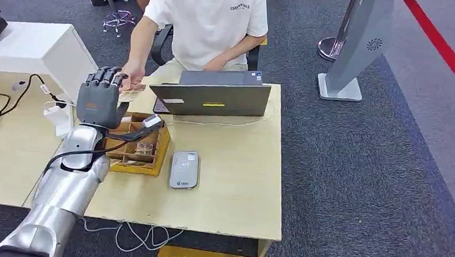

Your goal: Pass the card to the sensor for recognition and then transmit it.

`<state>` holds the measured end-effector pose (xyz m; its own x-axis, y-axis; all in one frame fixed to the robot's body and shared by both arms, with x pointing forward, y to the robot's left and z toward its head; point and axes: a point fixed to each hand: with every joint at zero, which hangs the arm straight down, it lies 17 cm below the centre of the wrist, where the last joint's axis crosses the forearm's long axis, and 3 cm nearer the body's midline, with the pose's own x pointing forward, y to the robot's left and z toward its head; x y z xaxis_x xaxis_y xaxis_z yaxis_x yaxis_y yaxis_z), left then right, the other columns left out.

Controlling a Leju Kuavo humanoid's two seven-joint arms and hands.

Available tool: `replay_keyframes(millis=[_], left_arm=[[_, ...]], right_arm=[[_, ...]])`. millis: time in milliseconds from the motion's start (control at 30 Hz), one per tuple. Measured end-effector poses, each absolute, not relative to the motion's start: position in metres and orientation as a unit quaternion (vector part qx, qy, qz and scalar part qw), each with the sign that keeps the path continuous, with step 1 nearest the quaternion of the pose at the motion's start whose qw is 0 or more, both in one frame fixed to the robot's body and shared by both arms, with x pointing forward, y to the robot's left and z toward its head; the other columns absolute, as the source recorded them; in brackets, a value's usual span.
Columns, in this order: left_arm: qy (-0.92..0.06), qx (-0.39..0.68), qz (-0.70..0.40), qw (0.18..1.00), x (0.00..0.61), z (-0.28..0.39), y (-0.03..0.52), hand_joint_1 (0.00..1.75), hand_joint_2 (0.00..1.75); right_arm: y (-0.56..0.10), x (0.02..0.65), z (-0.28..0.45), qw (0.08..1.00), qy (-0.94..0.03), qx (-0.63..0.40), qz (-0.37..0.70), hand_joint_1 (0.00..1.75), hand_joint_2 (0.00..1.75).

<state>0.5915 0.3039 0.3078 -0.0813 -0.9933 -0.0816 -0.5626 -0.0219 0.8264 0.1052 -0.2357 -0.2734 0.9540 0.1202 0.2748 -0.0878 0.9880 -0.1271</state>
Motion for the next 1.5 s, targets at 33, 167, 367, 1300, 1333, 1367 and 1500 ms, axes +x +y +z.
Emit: replay_keyframes(millis=[33,167,367,1300,1333,1367,1500], left_arm=[[-0.637,0.609,-0.371,0.291,0.591,0.307,0.301,1.75,1.75],[-0.642,0.604,-0.374,0.289,0.591,0.305,0.292,1.75,1.75],[-0.654,0.595,-0.367,0.289,0.589,0.305,0.285,1.75,1.75],[-0.640,0.503,-0.482,0.323,0.564,0.220,0.190,1.75,1.75],[-0.637,0.500,-0.488,0.325,0.563,0.215,0.189,1.75,1.75],[-0.632,0.496,-0.495,0.332,0.563,0.210,0.188,1.75,1.75],[-0.602,0.475,-0.522,0.373,0.566,0.184,0.190,1.75,1.75]], right_arm=[[-0.235,0.105,-0.273,0.987,-0.141,-0.053,0.053,0.00,1.75],[-0.234,0.104,-0.274,0.988,-0.139,-0.045,0.054,0.00,1.75],[-0.233,0.104,-0.274,0.988,-0.138,-0.043,0.055,0.00,1.75],[-0.231,0.103,-0.274,0.989,-0.134,-0.040,0.043,0.00,1.75],[-0.231,0.102,-0.274,0.989,-0.133,-0.040,0.042,0.00,1.75],[-0.231,0.102,-0.274,0.989,-0.133,-0.040,0.042,0.00,1.75],[-0.229,0.102,-0.274,0.990,-0.133,-0.039,0.041,0.00,1.75]])
